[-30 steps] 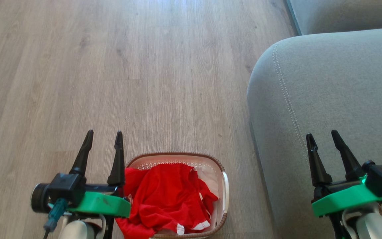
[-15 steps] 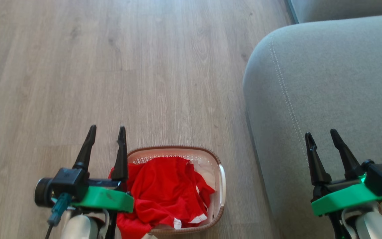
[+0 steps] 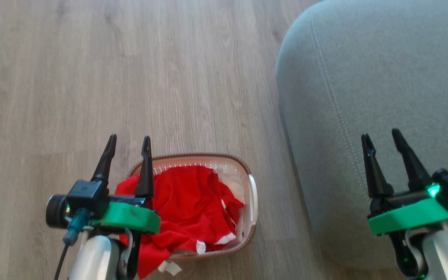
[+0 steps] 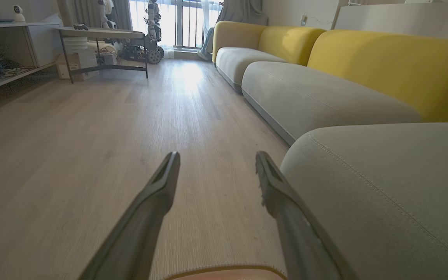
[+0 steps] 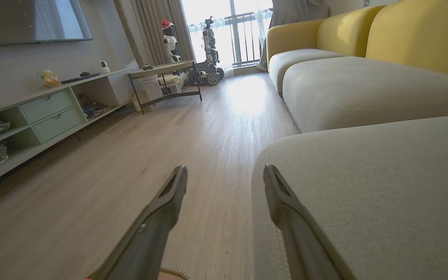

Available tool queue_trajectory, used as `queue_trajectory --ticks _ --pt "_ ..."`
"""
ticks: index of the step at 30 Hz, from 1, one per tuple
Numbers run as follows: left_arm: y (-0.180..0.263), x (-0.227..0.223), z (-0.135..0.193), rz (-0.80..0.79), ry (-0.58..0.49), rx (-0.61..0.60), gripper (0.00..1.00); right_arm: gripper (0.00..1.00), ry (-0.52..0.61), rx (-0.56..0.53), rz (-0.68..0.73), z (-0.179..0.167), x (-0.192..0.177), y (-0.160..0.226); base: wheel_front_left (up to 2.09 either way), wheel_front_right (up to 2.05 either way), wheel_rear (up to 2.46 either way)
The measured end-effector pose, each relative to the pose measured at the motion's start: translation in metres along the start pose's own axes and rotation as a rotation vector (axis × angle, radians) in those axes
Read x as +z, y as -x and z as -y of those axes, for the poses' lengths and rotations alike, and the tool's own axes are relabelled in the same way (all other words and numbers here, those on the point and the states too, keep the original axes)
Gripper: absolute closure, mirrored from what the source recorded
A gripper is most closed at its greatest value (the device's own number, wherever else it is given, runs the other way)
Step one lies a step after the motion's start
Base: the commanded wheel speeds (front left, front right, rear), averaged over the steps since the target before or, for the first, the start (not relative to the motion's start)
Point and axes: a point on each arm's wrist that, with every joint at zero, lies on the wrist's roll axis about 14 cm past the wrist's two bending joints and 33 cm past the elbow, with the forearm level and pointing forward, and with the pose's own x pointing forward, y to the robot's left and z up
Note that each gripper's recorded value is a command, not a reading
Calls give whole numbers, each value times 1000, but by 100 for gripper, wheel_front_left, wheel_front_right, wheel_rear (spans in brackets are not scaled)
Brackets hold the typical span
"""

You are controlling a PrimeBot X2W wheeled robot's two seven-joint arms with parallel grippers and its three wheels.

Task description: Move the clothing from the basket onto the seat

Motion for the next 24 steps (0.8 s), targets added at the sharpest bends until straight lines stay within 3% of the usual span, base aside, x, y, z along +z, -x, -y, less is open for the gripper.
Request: queue_trajectory --ticks 13,24 --pt "-33 -56 8 -131 20 -34 0 0 -7 -14 37 13 6 -29 0 0 0" --pt "-54 -139 6 -334 60 -35 0 0 18 -17 66 31 6 -64 0 0 0"
